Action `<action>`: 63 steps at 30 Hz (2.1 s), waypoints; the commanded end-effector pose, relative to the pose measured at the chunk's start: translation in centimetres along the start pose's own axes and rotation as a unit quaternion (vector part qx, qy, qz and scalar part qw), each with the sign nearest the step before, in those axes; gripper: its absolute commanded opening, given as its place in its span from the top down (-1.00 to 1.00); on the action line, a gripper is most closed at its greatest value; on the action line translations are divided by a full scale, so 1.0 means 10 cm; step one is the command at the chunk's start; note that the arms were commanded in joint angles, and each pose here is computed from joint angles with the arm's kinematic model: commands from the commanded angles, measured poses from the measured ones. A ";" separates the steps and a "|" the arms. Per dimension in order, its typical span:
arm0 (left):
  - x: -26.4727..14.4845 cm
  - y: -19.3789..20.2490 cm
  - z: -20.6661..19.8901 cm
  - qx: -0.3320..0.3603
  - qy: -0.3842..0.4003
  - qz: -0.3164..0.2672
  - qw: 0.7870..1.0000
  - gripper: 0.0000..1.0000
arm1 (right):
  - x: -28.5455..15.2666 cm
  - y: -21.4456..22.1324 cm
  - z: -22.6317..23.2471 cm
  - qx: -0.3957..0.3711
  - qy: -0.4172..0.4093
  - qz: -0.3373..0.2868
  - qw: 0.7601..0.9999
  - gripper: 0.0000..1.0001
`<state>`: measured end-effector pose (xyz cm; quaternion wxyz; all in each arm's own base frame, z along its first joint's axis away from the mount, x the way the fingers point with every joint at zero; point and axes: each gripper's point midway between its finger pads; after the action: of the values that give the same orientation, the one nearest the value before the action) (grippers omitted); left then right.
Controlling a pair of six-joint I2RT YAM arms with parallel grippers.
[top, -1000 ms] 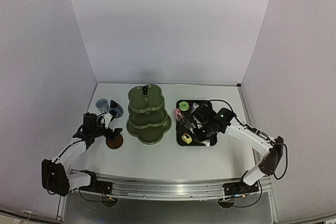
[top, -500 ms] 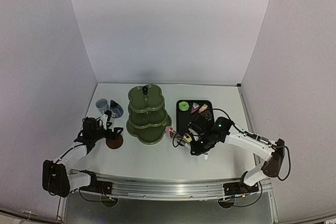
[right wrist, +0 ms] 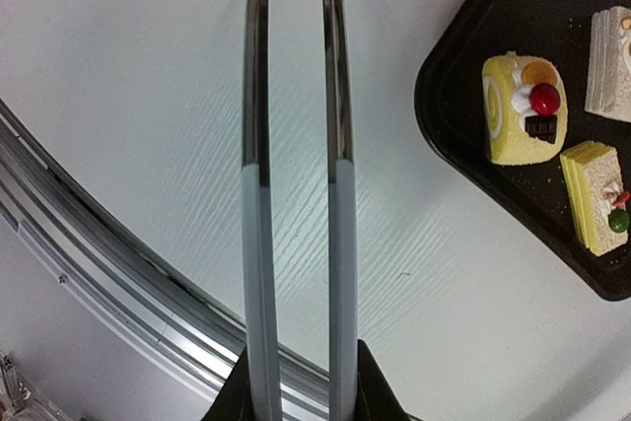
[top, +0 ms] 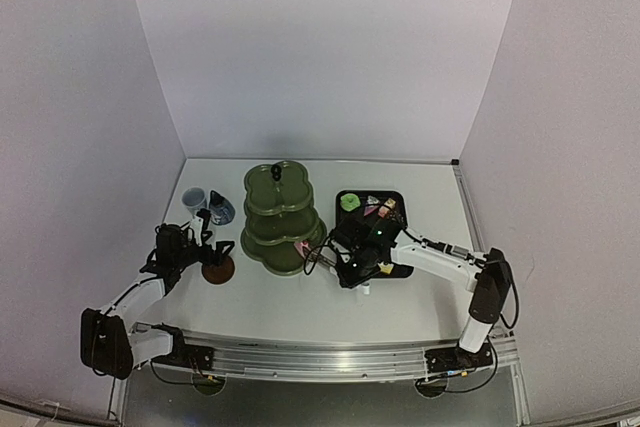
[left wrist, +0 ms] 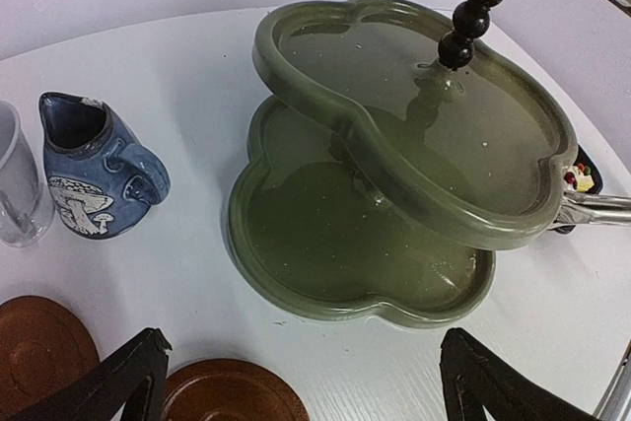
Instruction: Serve the afternoon tea
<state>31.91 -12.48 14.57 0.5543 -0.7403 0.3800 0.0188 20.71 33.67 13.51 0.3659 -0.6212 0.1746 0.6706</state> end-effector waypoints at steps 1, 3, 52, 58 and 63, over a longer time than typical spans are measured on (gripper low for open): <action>-0.02 -0.13 -0.04 0.008 0.009 -0.023 1.000 -0.93 | -0.04 -0.35 0.04 -0.023 0.010 -0.048 0.999 1.00; -0.03 -0.14 -0.04 0.007 0.008 -0.024 1.000 -0.93 | 0.01 -0.38 0.03 -0.025 0.015 -0.047 0.998 1.00; -0.02 -0.14 -0.04 0.006 0.007 -0.024 1.000 -0.94 | -0.23 -0.09 -0.18 -0.005 0.068 -0.031 0.997 0.33; -0.02 -0.14 -0.03 0.006 0.007 -0.024 1.000 -0.94 | -0.45 0.02 -0.37 0.031 0.089 -0.039 0.995 0.34; -0.02 -0.14 -0.03 0.006 0.007 -0.024 1.000 -0.94 | -0.62 0.09 -0.63 0.084 0.105 -0.057 0.989 0.35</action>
<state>31.90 -12.48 14.58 0.5541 -0.7405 0.3798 0.0188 22.97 29.83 15.48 0.3819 -0.6648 0.2126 0.6058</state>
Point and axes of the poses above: each gripper's point midway between its finger pads, its own x axis out along the fingers, its own z axis along the line the jaws close on, y = z × x, and after that the axes turned 12 degrees about -x, right-handed
